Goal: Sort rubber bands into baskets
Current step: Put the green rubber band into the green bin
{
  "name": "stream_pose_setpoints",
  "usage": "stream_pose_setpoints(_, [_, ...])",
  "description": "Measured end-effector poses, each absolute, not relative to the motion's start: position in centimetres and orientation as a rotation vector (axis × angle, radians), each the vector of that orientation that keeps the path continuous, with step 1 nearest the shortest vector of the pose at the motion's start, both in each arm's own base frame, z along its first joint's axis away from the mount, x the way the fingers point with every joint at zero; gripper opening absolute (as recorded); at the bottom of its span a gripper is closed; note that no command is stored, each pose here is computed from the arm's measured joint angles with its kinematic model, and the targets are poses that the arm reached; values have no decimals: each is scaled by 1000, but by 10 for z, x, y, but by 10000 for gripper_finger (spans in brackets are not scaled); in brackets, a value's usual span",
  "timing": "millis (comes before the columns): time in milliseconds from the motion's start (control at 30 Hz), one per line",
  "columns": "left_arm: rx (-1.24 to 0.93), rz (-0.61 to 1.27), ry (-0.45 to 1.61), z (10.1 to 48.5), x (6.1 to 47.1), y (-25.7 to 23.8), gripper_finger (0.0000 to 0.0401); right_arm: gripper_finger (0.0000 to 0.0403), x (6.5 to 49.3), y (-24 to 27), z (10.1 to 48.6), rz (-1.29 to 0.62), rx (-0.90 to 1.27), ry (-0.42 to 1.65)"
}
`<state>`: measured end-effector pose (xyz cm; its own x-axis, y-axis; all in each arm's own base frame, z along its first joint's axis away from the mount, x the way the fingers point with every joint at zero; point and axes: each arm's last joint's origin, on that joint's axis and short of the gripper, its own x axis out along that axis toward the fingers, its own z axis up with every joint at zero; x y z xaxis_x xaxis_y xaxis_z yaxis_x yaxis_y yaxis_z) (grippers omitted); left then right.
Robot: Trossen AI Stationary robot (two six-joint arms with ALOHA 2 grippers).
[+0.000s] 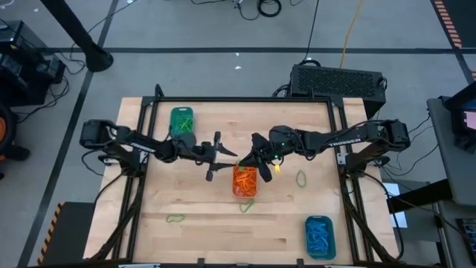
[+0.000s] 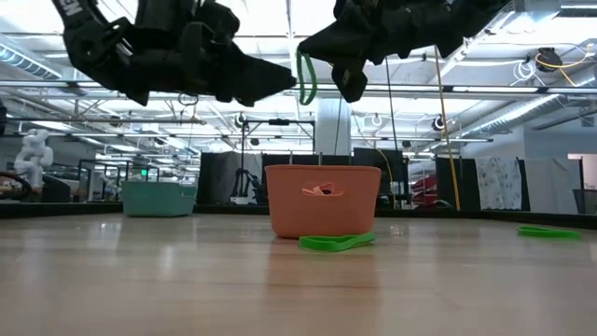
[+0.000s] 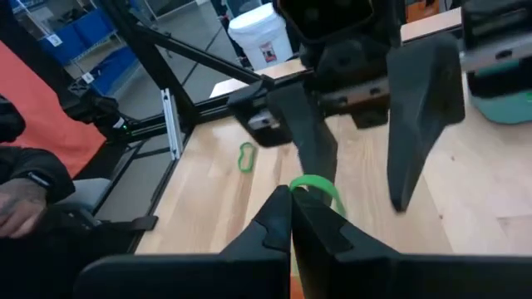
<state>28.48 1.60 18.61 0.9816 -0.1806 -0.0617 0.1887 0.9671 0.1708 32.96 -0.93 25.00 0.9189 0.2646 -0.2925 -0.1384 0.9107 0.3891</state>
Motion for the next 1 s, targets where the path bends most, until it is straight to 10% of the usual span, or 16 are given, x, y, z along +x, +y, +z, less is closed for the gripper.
stream_pose_setpoints(433, [172,-217,79,178,302,11,162,0,330,-11,250,208,345,346])
stream_pose_setpoints(733, [172,-217,83,177,302,11,16,8,330,-11,250,210,323,344])
stream_pose_setpoints(1000, [171,-184,103,179,300,12,4,78,328,-18,244,111,299,392])
